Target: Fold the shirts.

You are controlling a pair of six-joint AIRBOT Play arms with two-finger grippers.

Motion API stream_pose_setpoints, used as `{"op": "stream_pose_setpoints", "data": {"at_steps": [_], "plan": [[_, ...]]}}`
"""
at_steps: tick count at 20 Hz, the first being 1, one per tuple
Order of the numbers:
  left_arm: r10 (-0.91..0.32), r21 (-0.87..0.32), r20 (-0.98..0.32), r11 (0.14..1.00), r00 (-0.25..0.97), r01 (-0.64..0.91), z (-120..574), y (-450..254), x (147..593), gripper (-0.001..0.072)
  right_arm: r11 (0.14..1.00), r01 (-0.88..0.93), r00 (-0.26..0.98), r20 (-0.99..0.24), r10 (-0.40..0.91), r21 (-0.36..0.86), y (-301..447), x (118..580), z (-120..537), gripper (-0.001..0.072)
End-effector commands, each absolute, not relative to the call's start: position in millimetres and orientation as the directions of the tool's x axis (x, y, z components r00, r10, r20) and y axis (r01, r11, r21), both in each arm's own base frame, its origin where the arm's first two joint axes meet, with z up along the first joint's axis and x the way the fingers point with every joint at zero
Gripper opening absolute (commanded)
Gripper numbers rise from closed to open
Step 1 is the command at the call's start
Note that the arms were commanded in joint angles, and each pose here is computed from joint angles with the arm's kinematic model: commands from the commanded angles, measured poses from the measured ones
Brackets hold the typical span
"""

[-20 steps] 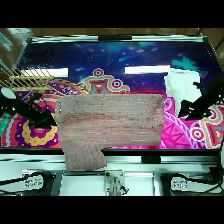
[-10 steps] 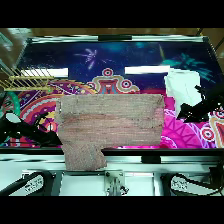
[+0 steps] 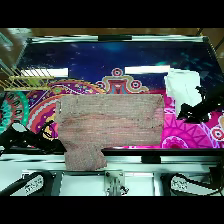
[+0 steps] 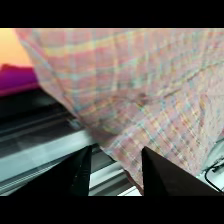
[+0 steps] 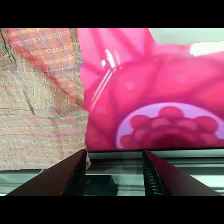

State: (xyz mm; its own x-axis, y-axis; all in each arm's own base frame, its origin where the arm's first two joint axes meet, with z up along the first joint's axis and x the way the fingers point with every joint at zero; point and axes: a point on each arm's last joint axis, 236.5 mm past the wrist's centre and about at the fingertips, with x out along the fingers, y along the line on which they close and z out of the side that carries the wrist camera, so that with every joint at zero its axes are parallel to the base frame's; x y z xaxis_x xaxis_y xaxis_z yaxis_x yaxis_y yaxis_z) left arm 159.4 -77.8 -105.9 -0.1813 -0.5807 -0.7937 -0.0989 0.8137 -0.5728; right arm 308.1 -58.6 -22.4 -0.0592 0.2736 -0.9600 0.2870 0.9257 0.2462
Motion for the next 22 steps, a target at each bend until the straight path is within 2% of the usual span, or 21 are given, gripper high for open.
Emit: {"op": "stream_pose_setpoints", "data": {"at_steps": [1, 2, 3, 4, 5, 6, 9, 11, 15, 22], "plan": [[-0.584, -0.574, -0.799, 0.811, -0.141, -0.112, -116, -81, 161, 0.0378, 0.924, 0.293, -0.065, -0.959, 0.276, 0.246, -58, 307, -22, 0.0467], [-0.596, -0.585, -0.793, 0.803, -0.127, -0.115, -116, -85, 164, 0.0376, 0.924, 0.293, -0.065, -0.959, 0.276, 0.246, -58, 306, -22, 0.0467], [-0.601, -0.591, -0.790, 0.799, -0.125, -0.109, -115, -88, 165, 0.0313, 0.924, 0.293, -0.065, -0.959, 0.276, 0.246, -58, 307, -22, 0.0467], [-0.600, -0.592, -0.789, 0.800, -0.134, -0.095, -115, -91, 163, 0.0214, 0.925, 0.293, -0.066, -0.960, 0.274, 0.244, -59, 306, -22, 0.0495], [-0.598, -0.592, -0.789, 0.801, -0.143, -0.083, -115, -93, 162, 0.0059, 0.925, 0.292, -0.067, -0.959, 0.274, 0.243, -59, 306, -22, 0.0608], [-0.597, -0.593, -0.789, 0.802, -0.148, -0.075, -115, -95, 161, 0.0027, 0.925, 0.288, -0.074, -0.957, 0.280, 0.248, -57, 304, -22, 0.0628], [-0.598, -0.595, -0.788, 0.801, -0.144, -0.071, -113, -95, 164, 0.0025, 0.886, 0.267, -0.187, -0.881, 0.434, 0.380, -17, 270, -32, 0.0627], [-0.602, -0.600, -0.786, 0.798, -0.143, -0.061, -108, -95, 168, 0.0025, 0.827, 0.263, -0.194, -0.812, 0.550, 0.497, 18, 248, -44, 0.0627], [-0.608, -0.607, -0.780, 0.793, -0.149, -0.053, -103, -96, 170, 0.0025, 0.822, 0.294, -0.188, -0.813, 0.551, 0.489, 34, 208, -79, 0.0627], [-0.617, -0.617, -0.768, 0.784, -0.171, -0.059, -100, -98, 165, 0.0025, 0.810, 0.304, -0.169, -0.808, 0.565, 0.502, 42, 200, -95, 0.0627]]}}
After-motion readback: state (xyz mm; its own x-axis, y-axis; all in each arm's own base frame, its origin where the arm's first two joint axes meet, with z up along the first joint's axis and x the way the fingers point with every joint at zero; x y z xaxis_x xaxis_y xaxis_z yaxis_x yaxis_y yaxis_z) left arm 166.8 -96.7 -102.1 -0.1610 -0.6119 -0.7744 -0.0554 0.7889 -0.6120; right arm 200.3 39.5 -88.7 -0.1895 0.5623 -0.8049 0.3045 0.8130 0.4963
